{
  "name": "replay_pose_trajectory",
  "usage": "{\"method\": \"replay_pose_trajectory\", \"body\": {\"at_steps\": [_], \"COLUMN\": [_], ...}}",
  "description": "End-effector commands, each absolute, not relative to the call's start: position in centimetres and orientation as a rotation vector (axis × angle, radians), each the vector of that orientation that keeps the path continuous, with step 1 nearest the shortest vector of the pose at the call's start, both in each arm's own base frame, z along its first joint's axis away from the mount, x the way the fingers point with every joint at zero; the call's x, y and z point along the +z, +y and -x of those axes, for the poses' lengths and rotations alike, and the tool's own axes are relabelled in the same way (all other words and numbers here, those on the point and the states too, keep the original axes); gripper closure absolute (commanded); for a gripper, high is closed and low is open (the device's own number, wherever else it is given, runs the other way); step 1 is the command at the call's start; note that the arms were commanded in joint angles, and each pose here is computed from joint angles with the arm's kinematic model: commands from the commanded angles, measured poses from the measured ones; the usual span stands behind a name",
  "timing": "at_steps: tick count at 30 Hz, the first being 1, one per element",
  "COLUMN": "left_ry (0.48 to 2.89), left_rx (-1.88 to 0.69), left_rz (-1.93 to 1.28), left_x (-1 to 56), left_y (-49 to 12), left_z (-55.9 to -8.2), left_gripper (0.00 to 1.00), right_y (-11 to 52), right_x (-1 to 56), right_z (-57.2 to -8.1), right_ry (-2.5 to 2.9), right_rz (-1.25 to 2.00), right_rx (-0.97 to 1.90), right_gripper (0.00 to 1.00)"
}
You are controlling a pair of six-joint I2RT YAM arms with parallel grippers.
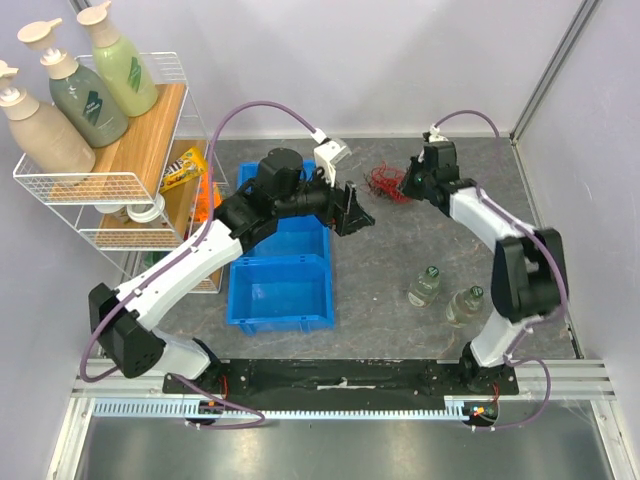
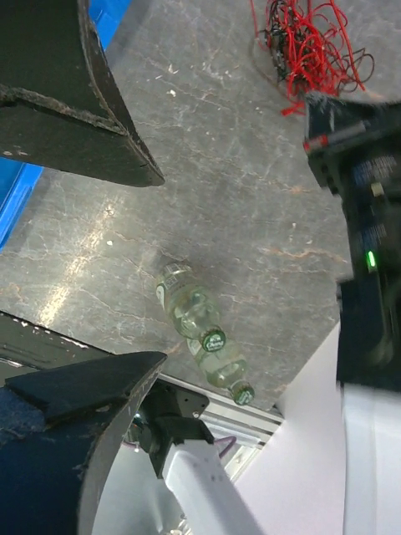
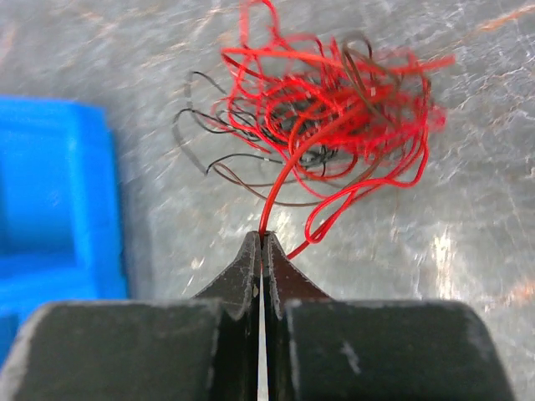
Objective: Untangle the cables
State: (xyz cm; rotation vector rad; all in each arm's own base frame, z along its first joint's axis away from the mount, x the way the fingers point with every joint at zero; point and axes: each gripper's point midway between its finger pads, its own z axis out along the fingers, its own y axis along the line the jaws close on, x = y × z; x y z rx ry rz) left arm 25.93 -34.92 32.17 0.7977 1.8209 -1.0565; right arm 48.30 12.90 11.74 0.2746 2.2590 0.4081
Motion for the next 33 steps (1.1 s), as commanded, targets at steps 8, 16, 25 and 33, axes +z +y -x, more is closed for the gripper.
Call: {"method": "replay_pose_trajectory", "body": {"at_steps": [8,16,25,33], "left_ry": [2.002,1.865,1.813,1.825], "left_rx": [-1.172,-1.259,-1.157,-1.117], "left_rz": [-0.739,-0.614,-0.622,-0.62], "left_x": [25.4,23.1,23.2,23.0], "left_y": [-39.2,-42.1,-43.5,-44.4], "left_z": [-27.6,-30.4,-32.6,-34.1], "left_gripper": [0.29,0.35,0.34,0.87], "right_y": [16.7,18.4,18.4,17.7], "right_x": [17.5,22.1,24.0,26.3], "right_z": [-39.5,-36.8,-33.9,-32.6], "right_ry": [2.16,2.09,2.052,1.991], "right_rz": [0.083,-0.006,-0.069,-0.087], "right_rx": [0.773,1.005,1.088,1.081], "right_gripper": [1.0,1.0,1.0,0.99]}}
